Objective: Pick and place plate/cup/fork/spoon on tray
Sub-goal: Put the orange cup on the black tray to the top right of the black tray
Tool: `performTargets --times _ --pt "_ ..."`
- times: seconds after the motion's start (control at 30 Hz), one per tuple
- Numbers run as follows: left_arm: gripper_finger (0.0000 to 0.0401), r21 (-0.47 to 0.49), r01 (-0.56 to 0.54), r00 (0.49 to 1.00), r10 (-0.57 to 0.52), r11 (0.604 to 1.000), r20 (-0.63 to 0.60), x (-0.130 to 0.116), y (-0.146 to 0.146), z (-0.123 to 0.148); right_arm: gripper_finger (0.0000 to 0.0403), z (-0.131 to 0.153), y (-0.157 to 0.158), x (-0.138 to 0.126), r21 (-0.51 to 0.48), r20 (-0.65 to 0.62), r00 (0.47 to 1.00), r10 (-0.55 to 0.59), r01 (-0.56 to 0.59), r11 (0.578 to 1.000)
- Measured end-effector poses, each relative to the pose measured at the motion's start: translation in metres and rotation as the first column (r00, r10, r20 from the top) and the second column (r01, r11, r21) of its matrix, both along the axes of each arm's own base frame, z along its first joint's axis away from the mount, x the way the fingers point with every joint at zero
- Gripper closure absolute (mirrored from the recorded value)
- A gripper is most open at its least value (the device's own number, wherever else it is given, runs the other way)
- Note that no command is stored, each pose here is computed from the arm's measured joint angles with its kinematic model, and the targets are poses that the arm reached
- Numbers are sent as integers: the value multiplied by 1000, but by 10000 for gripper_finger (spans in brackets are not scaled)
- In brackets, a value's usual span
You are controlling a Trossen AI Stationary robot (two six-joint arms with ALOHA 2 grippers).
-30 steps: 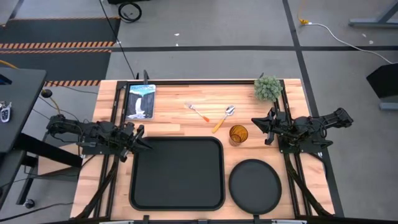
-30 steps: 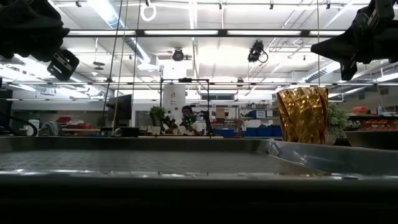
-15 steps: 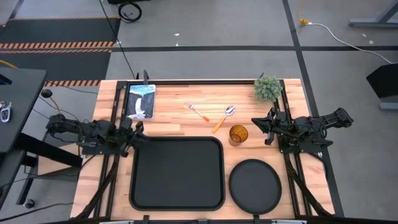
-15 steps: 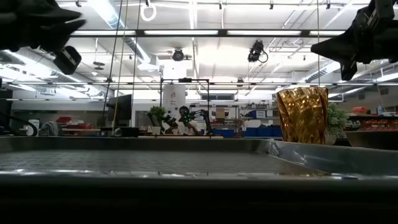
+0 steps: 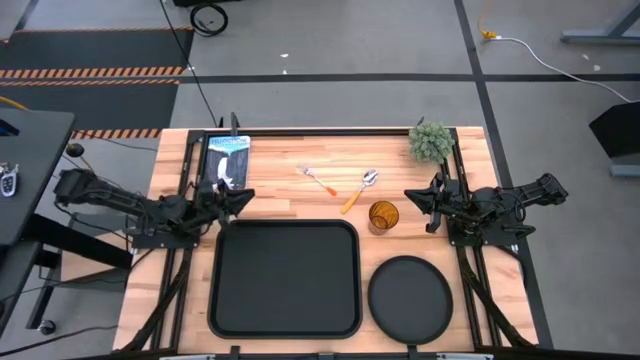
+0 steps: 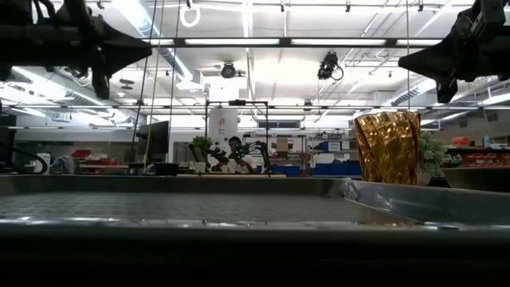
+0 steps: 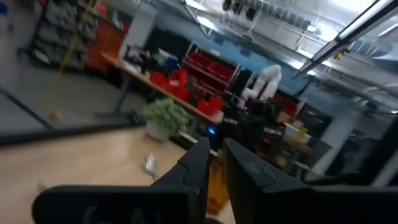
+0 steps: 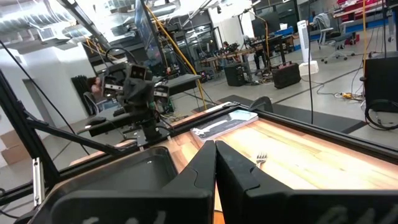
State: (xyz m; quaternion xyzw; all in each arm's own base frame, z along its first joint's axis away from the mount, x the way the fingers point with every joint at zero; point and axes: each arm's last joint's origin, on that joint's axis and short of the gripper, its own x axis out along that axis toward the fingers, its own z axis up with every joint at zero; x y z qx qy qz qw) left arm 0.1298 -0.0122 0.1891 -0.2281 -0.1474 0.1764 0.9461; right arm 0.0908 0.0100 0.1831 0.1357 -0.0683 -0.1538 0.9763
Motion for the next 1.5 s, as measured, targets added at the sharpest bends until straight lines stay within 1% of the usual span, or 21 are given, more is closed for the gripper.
performTargets --times 0.07,0.17,0.23,0.33,0.4,0.5,0.57,0.63,0.7,0.8,0.93,1.0,1.07,1.1,1.2,1.33,1.43,1.5 --pt "349 43 -15 1000 15 999 -10 8 0 3 386 0 0 0 0 0 1000 0 0 1000" --pt "349 100 -20 997 27 995 -73 25 0 6 386 0 0 0 0 0 1000 0 0 1000" --pt "349 109 -32 992 45 993 -117 38 0 7 386 0 0 0 0 0 1000 0 0 1000" --pt "349 97 -40 986 54 995 -155 64 -2 12 386 0 0 0 0 1 1000 0 0 1000" --pt "349 105 -40 981 59 994 -187 83 -4 14 386 0 0 0 0 1 1000 0 0 1000" --pt "349 166 -35 970 73 985 -233 114 -8 19 386 0 0 0 0 1 1000 0 0 1000" --pt "349 217 17 963 42 976 -267 135 -11 20 386 0 0 0 0 1 1000 0 0 1000" --pt "349 266 113 946 -22 957 -323 157 -12 22 386 0 0 0 0 0 1000 1 -1 1000" --pt "349 271 214 920 -100 939 -379 179 -11 24 386 0 0 0 0 0 1000 0 0 1000" --pt "349 218 339 867 -214 915 -451 208 -3 30 386 0 0 0 0 0 1000 0 0 1000" --pt "349 144 499 782 -371 855 -501 241 10 39 386 0 0 0 0 0 1000 0 0 1000" --pt "349 93 568 712 -432 818 -554 256 17 40 386 0 0 0 0 0 1000 0 0 1000" --pt "349 55 627 635 -469 777 -614 271 22 42 386 0 0 0 0 0 1000 1 -1 1000" --pt "349 39 651 596 -479 758 -645 277 25 43 386 0 0 0 0 0 1000 0 0 1000" --pt "349 35 692 510 -454 721 -731 296 28 48 386 0 0 0 0 1 1000 1 -1 1000" --pt "346 41 744 411 -408 667 -815 314 26 52 386 0 0 0 0 0 1000 0 0 1000" --pt "330 67 766 377 -362 640 -852 326 24 55 386 0 0 0 0 2 1000 0 0 1000" --pt "312 88 775 366 -331 626 -869 333 22 56 386 0 0 0 0 0 1000 0 0 1000"
